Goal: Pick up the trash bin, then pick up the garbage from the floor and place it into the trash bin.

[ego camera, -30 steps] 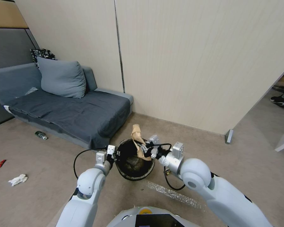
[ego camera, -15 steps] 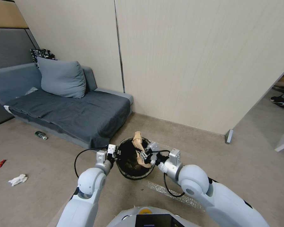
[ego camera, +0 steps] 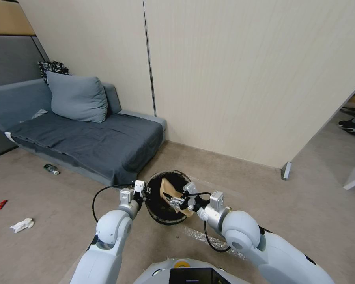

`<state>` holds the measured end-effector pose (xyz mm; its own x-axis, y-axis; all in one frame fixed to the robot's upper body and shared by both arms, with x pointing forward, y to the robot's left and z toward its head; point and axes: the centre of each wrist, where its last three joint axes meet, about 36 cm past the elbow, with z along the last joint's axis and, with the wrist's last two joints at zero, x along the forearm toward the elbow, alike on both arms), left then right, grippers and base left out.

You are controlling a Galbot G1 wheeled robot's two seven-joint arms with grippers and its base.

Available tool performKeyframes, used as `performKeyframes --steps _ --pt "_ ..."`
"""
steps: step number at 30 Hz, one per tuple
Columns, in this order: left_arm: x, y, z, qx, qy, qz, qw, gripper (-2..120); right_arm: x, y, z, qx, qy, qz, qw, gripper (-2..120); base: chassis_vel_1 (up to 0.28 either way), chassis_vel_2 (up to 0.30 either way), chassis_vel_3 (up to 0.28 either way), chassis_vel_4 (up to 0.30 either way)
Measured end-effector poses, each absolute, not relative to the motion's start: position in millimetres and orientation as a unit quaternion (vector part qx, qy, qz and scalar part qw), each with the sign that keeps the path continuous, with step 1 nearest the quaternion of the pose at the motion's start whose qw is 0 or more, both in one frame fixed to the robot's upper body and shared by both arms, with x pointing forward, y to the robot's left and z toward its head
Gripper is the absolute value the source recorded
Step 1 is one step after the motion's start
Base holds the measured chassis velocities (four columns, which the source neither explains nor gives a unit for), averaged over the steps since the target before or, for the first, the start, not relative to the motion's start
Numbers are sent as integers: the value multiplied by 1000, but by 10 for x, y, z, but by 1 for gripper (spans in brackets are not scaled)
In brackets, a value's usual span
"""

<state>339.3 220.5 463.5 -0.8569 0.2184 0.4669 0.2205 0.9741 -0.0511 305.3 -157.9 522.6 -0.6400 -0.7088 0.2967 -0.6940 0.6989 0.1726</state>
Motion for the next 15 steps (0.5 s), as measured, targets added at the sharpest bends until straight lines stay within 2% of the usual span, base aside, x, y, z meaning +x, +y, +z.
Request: performKeyframes --steps 9,15 --pt "3406 2203 4642 -114 -964 -2 240 1 3053 -1670 5454 389 -910 -29 140 100 0 0 0 0" --pt "3433 2189 4626 -115 -964 0 241 1 3019 -1799 5652 394 -914 -39 85 100 0 0 0 0"
